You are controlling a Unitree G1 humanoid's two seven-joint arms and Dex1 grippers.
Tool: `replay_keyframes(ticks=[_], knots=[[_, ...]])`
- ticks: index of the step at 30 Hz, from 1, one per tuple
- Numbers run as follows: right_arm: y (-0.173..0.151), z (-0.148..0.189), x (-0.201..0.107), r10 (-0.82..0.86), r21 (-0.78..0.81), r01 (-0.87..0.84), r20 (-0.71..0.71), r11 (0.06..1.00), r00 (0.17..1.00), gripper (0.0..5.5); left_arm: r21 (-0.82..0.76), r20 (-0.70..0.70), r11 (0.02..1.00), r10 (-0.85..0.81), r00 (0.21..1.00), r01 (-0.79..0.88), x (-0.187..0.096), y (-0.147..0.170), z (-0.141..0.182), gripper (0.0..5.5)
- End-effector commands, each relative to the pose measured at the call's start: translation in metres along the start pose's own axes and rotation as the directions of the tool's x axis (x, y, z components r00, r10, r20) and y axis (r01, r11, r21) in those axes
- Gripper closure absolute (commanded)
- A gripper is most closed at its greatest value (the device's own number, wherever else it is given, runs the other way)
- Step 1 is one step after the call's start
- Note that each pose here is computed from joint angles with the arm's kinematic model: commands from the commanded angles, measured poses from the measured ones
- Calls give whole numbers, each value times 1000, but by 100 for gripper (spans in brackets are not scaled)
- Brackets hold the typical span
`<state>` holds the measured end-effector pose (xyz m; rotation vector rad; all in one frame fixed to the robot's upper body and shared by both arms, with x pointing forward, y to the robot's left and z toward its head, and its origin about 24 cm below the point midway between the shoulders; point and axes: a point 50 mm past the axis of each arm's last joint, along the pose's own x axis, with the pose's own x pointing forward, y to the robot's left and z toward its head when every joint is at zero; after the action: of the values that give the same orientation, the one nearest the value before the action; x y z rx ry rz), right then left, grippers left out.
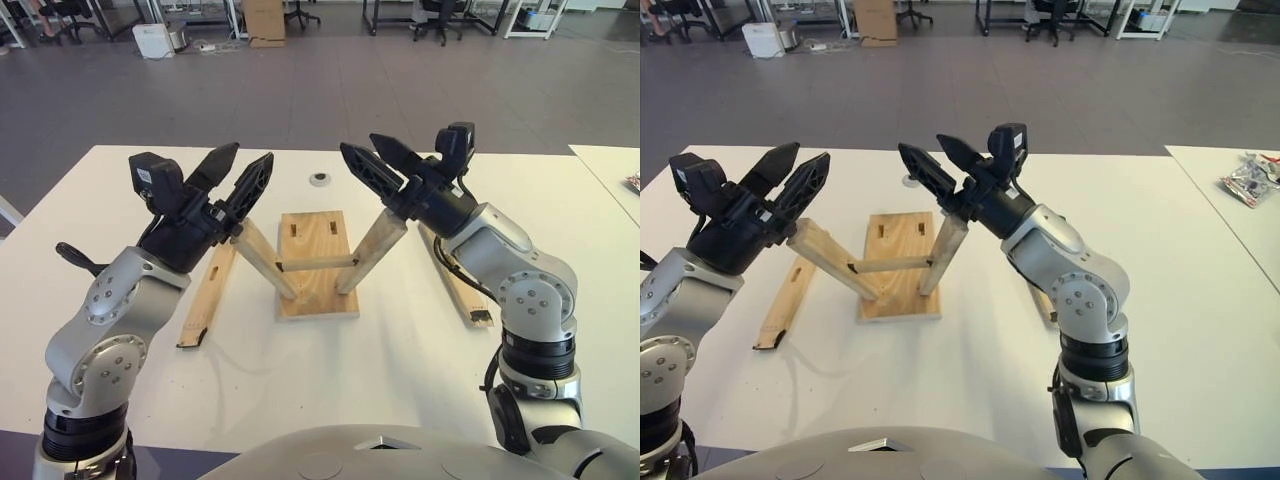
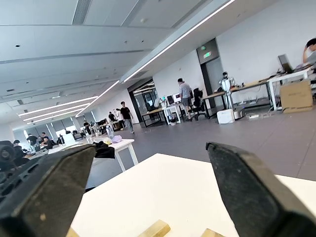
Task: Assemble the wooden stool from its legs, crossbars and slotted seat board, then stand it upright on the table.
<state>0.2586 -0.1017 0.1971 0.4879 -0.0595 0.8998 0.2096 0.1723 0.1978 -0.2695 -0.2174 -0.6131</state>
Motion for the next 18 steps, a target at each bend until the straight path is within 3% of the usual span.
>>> replay_keyframes(ticks=[1, 4, 9, 14, 18], knots=[[-1, 27, -3, 70, 104, -76, 63, 992, 996, 133, -89, 193, 985, -127, 973, 146, -2, -11, 42, 236], [4, 35, -17, 127, 156, -138, 74, 978, 989, 133, -126, 274, 985, -82, 958, 120, -6, -3, 56, 236], [14, 3, -66, 136, 213, -97, -173, 972, 975, 133, -130, 208, 984, 146, 967, -121, -32, 29, 39, 236], [10, -6, -68, 103, 188, -58, -238, 981, 966, 133, -134, 218, 980, 176, 960, -150, -35, 34, 35, 236], [-3, -17, -64, -9, 71, 34, -326, 997, 945, 133, -135, 220, 979, 178, 959, -151, -34, 35, 33, 236]])
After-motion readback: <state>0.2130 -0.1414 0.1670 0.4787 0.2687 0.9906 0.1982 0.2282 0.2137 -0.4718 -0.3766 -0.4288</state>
